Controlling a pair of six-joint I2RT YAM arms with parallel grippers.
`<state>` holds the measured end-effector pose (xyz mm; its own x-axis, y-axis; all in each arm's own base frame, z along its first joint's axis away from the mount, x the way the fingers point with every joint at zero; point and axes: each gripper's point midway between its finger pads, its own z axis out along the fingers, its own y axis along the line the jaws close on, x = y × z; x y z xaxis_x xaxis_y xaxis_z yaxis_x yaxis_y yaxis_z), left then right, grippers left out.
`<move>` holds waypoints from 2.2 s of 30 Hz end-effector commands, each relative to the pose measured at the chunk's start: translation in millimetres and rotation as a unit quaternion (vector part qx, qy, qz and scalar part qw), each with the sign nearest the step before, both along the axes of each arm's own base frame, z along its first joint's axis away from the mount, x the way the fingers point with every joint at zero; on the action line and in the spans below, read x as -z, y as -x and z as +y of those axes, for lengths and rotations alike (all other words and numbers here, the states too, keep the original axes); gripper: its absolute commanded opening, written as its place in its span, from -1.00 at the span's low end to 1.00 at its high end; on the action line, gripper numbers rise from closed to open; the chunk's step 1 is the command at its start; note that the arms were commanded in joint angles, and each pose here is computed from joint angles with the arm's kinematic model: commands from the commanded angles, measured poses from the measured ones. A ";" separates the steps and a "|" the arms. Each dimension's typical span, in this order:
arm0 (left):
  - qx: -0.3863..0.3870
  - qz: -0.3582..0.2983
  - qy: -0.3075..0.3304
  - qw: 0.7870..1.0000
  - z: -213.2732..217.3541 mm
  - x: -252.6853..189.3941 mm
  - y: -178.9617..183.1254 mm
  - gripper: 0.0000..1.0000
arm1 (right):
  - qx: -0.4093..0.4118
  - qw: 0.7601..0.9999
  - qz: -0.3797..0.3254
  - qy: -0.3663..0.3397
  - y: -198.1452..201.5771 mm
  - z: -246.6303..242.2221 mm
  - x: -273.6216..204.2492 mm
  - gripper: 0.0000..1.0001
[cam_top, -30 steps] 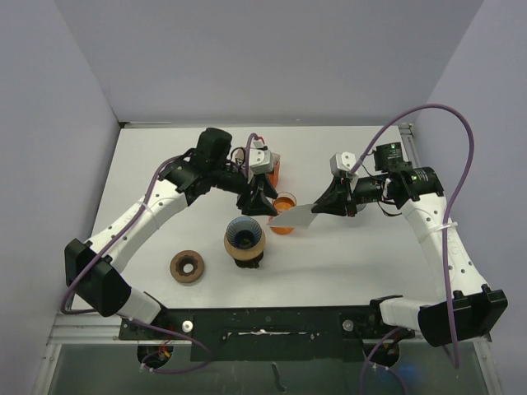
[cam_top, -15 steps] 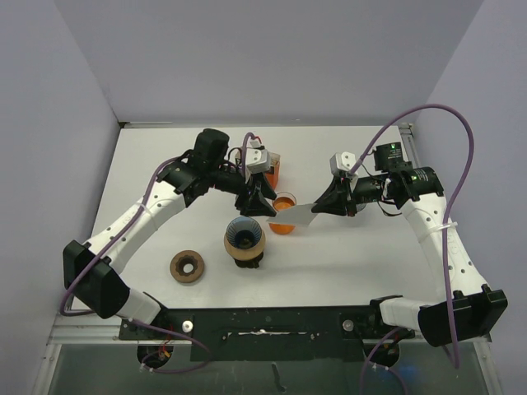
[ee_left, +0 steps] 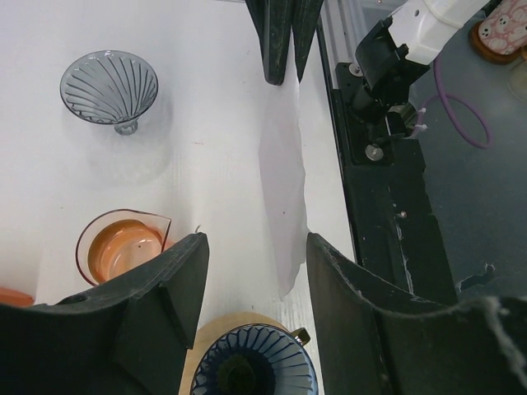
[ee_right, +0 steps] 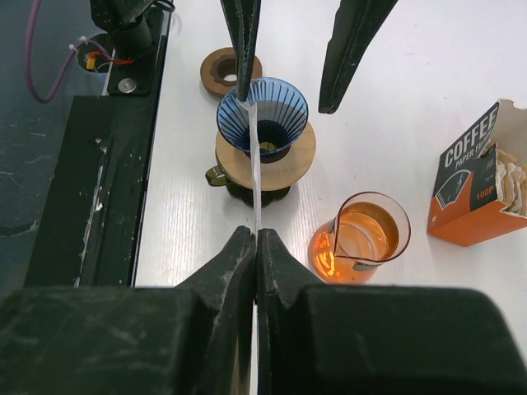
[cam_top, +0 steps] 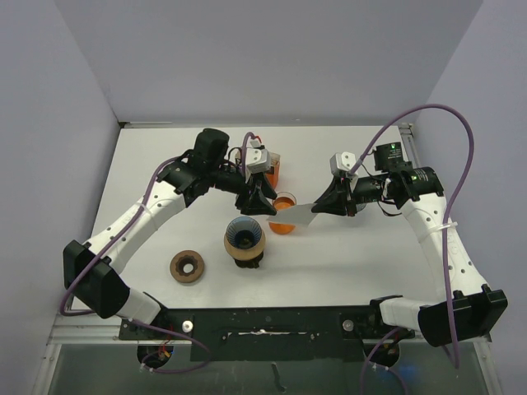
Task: Place the coffee filter in the dripper
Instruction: Place the coffee filter in the coffee dripper.
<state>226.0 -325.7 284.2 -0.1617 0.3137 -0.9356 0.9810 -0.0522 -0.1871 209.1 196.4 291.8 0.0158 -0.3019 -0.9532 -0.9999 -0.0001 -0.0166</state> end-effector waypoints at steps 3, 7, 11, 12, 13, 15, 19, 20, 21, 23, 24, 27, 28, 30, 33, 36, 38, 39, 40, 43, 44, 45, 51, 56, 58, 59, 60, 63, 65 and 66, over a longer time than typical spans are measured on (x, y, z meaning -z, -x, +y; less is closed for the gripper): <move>0.001 -0.028 0.024 0.999 -6.0 -18.8 -7.3 -0.07 | -0.012 0.999 -0.023 -0.021 4.6 3.1 -13.8 -1.00; 0.011 -0.028 0.018 0.999 -8.4 -13.8 -1.4 -0.07 | -0.013 1.000 -0.020 -0.021 3.2 3.5 -15.0 -1.00; 0.014 -0.029 0.013 0.999 -11.9 -10.3 1.0 -0.07 | -0.013 0.999 -0.021 -0.022 2.7 3.7 -17.2 -1.00; 0.015 -0.028 0.013 0.999 -12.6 -9.9 1.5 -0.07 | -0.013 0.999 -0.020 -0.022 2.6 3.8 -17.4 -1.00; 0.016 -0.028 0.012 0.999 -13.7 -9.3 1.2 -0.07 | -0.013 0.999 -0.020 -0.022 2.3 3.7 -17.3 -1.00; 0.018 -0.027 0.010 0.999 -15.9 -8.3 1.9 -0.07 | -0.014 0.999 -0.020 -0.023 2.6 4.0 -16.9 -1.00; 0.021 -0.029 0.007 0.999 -19.4 -7.2 2.7 -0.08 | -0.014 0.999 -0.021 -0.024 4.2 3.9 -16.8 -1.00; 0.021 -0.029 0.007 0.999 -19.8 -7.5 3.1 -0.09 | -0.014 0.999 -0.021 -0.024 4.2 3.8 -16.7 -1.00; 0.021 -0.029 0.006 0.999 -20.0 -7.5 3.3 -0.11 | -0.014 0.999 -0.021 -0.024 3.9 3.9 -16.2 -1.00; 0.021 -0.031 0.007 0.999 -20.6 -8.5 3.8 -0.13 | -0.014 0.999 -0.019 -0.024 3.2 4.2 -15.6 -1.00; 0.021 -0.031 0.007 0.999 -20.6 -8.8 3.7 -0.14 | -0.015 0.999 -0.018 -0.025 2.9 4.4 -15.7 -1.00; 0.022 -0.033 0.008 0.999 -21.0 -9.9 4.4 -0.17 | -0.014 0.999 -0.017 -0.025 2.6 4.3 -16.5 -1.00; 0.022 -0.034 0.009 0.999 -21.0 -10.8 4.5 -0.20 | -0.014 0.999 -0.016 -0.024 2.6 4.5 -16.0 -1.00; 0.022 -0.036 0.011 0.999 -20.8 -12.8 4.8 -0.21 | -0.013 1.000 -0.015 -0.023 2.5 4.2 -15.1 -1.00; 0.020 -0.036 0.013 0.999 -20.7 -15.7 4.2 -0.22 | -0.012 1.000 -0.015 -0.021 2.8 3.7 -14.2 -1.00; 0.016 -0.034 0.018 0.999 -19.8 -19.9 1.4 -0.28 | -0.012 1.000 -0.016 -0.021 3.6 3.6 -14.3 -1.00; 0.013 -0.028 0.025 0.999 -17.9 -23.2 -1.4 -0.38 | -0.013 1.000 -0.016 -0.021 4.3 3.5 -13.5 -1.00; 0.014 -0.024 0.027 0.999 -16.9 -24.5 -1.8 -0.40 | -0.012 1.000 -0.017 -0.021 4.8 3.1 -13.5 -1.00; 0.015 -0.022 0.030 0.999 -16.7 -25.7 -1.6 -0.41 | -0.013 1.000 -0.017 -0.021 5.4 3.2 -13.0 -1.00; 0.017 -0.017 0.032 0.999 -16.4 -25.7 -1.5 -0.41 | -0.012 1.000 -0.019 -0.021 6.4 2.7 -12.5 -1.00; 0.021 -0.015 0.034 0.999 -16.4 -26.6 -0.3 -0.40 | -0.012 1.000 -0.018 -0.021 6.3 2.5 -11.8 -1.00; 0.021 -0.013 0.035 0.999 -15.9 -27.2 -0.4 -0.38 | -0.012 1.000 -0.019 -0.021 6.5 2.5 -11.7 -1.00; 0.031 -0.004 0.049 0.998 -8.1 -34.8 4.0 -0.04 | -0.009 1.000 -0.019 -0.018 6.6 1.8 -9.0 -1.00; 0.019 0.003 0.076 0.997 3.5 -50.0 -1.2 0.02 | -0.008 1.000 -0.020 -0.018 6.6 1.8 -9.5 -1.00; 0.006 -0.001 0.072 0.997 4.1 -48.4 -5.2 0.02 | -0.009 1.000 -0.020 -0.020 6.7 2.0 -10.2 -1.00; 0.002 -0.004 0.069 0.998 4.2 -46.5 -6.6 0.01 | -0.009 1.000 -0.019 -0.020 6.6 1.9 -10.5 -1.00; -0.004 -0.008 0.065 0.998 4.0 -43.6 -9.3 0.01 | -0.009 1.000 -0.019 -0.020 6.7 2.0 -11.1 -1.00; -0.016 -0.014 0.050 0.998 3.5 -34.3 -13.6 -0.02 | -0.009 1.000 -0.020 -0.022 7.0 2.1 -12.7 -1.00; -0.016 -0.018 0.042 0.999 1.0 -29.1 -12.0 -0.02 | -0.009 1.000 -0.021 -0.021 6.6 1.9 -12.8 -1.00; -0.014 -0.023 0.036 0.999 -0.6 -25.4 -10.8 -0.02 | -0.009 1.000 -0.020 -0.021 6.7 2.0 -13.1 -1.00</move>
